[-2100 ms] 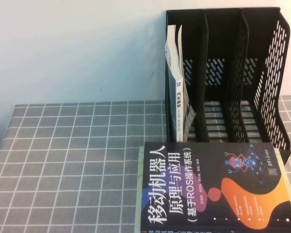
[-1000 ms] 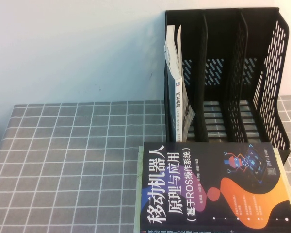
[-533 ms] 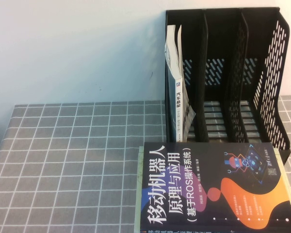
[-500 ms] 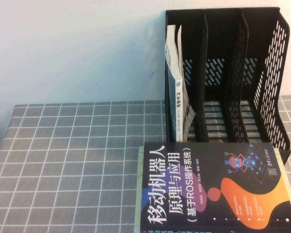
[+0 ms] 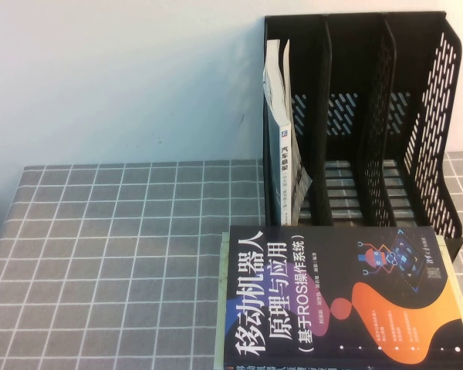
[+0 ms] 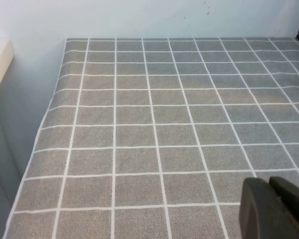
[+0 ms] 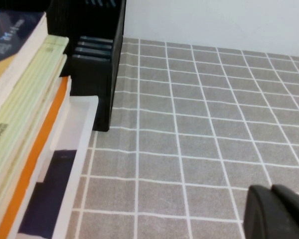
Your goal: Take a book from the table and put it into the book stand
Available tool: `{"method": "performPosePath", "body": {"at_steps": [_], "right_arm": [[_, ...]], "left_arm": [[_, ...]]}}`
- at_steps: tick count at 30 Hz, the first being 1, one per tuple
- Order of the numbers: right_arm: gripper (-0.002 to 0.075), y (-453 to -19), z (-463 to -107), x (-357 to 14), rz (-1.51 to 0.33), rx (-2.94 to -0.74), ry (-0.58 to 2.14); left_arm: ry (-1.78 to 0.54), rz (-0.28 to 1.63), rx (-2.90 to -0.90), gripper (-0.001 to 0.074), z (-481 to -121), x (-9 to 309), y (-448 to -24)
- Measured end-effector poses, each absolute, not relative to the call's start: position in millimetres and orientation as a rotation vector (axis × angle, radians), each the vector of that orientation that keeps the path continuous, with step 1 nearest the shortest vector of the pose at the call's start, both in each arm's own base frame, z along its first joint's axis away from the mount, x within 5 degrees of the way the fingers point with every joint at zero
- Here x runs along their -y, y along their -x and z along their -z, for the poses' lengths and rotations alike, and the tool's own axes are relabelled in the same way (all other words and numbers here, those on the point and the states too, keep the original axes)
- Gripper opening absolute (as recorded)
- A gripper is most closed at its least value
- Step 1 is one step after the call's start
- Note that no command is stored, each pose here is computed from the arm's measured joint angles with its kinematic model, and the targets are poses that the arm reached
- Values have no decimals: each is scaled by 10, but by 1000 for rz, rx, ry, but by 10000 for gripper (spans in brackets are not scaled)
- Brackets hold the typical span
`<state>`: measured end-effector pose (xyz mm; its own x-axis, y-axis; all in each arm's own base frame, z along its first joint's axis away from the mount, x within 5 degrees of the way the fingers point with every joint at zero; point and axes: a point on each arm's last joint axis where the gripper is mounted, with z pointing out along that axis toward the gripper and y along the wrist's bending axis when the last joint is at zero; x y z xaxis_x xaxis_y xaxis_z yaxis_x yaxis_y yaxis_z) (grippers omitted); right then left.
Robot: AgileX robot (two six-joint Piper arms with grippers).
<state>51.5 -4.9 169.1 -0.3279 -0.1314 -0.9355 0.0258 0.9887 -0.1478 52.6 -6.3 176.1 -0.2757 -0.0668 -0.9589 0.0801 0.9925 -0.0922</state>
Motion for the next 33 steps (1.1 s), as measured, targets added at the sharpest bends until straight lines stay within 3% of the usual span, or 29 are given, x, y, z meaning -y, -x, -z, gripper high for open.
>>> {"method": "performPosePath", "body": {"at_steps": [33], "right_arm": [[-3,-516,-1687,18,170,-1896,197]], "left_arm": [[-10,141,-1844,0,-1764,63,-526]]}}
